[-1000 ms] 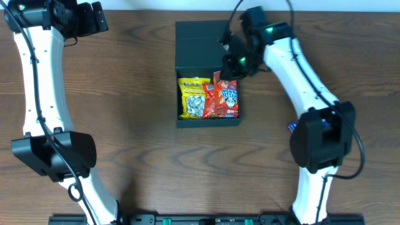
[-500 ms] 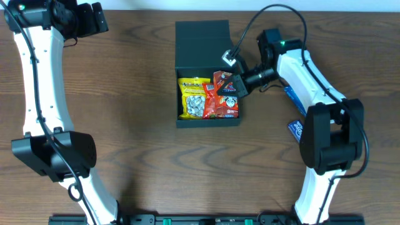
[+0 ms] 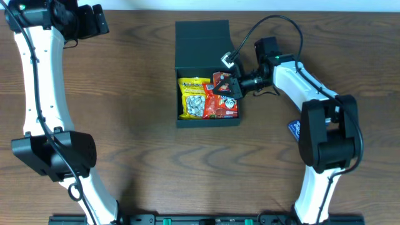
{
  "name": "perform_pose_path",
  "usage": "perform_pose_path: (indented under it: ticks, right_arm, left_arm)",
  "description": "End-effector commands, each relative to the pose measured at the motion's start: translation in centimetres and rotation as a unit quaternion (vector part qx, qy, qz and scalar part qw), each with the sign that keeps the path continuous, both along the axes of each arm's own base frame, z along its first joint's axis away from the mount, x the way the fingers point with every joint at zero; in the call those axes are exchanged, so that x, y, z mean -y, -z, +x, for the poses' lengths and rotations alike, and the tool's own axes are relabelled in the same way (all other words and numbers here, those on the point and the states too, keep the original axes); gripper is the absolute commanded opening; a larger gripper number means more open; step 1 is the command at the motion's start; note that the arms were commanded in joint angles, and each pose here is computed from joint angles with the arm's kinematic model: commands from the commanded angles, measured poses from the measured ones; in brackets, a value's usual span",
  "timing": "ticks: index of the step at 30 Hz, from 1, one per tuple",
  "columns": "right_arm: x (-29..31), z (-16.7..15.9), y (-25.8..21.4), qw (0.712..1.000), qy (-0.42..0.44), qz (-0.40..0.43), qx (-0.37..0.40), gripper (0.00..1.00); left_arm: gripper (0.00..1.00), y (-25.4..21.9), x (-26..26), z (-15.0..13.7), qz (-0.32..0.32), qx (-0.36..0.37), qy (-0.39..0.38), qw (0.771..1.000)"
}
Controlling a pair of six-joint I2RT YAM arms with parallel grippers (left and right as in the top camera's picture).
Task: Pack container
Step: 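Press the Hello Panda box down and release with the right gripper, then move the right gripper back to the brown Pocky box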
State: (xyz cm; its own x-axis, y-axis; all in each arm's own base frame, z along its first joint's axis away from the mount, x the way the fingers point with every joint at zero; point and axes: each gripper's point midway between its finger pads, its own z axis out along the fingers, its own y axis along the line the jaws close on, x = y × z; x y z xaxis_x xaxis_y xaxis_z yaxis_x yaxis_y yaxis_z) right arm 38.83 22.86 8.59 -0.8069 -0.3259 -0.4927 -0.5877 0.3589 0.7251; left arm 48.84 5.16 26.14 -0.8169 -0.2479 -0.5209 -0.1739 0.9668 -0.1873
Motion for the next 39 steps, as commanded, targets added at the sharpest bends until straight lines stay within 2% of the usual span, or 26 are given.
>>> perform_pose_path:
  ticks: [1,8,13,18,26,32,39]
  right_arm:
    - [0.5,-0.2,2.8,0.999,0.013,-0.028,-0.037,0.01]
    - [0.2,-0.6,3.9,0.998,0.014,-0.046,-0.05,0.01]
    - [2.2,0.0,6.5,0.985,0.06,-0.142,-0.073,0.01]
    - [3.1,0.3,7.4,0.975,0.09,-0.179,-0.09,0.01]
    - [3.4,1.0,6.2,0.971,0.112,-0.188,-0.092,0.02]
    - [2.0,2.6,-0.4,0.986,0.102,-0.126,-0.044,0.01]
    - [3.9,4.6,-12.5,0.981,0.13,-0.096,0.111,0.01]
  left_arm:
    - [0.95,0.5,-0.3,0.2,-0.003,-0.006,-0.006,1.0]
    - [0.95,0.5,-0.3,0.2,-0.003,-0.006,-0.006,1.0]
    - [0.95,0.5,-0.3,0.2,-0.003,-0.006,-0.006,1.0]
    - [0.95,0.5,-0.3,0.1,-0.003,-0.006,-0.006,1.0]
    - [0.95,0.5,-0.3,0.1,-0.003,-0.006,-0.006,1.0]
    - [0.95,0.5,-0.3,0.1,-0.003,-0.006,-0.006,1.0]
    - [0.95,0.5,-0.3,0.1,-0.001,-0.006,-0.003,1.0]
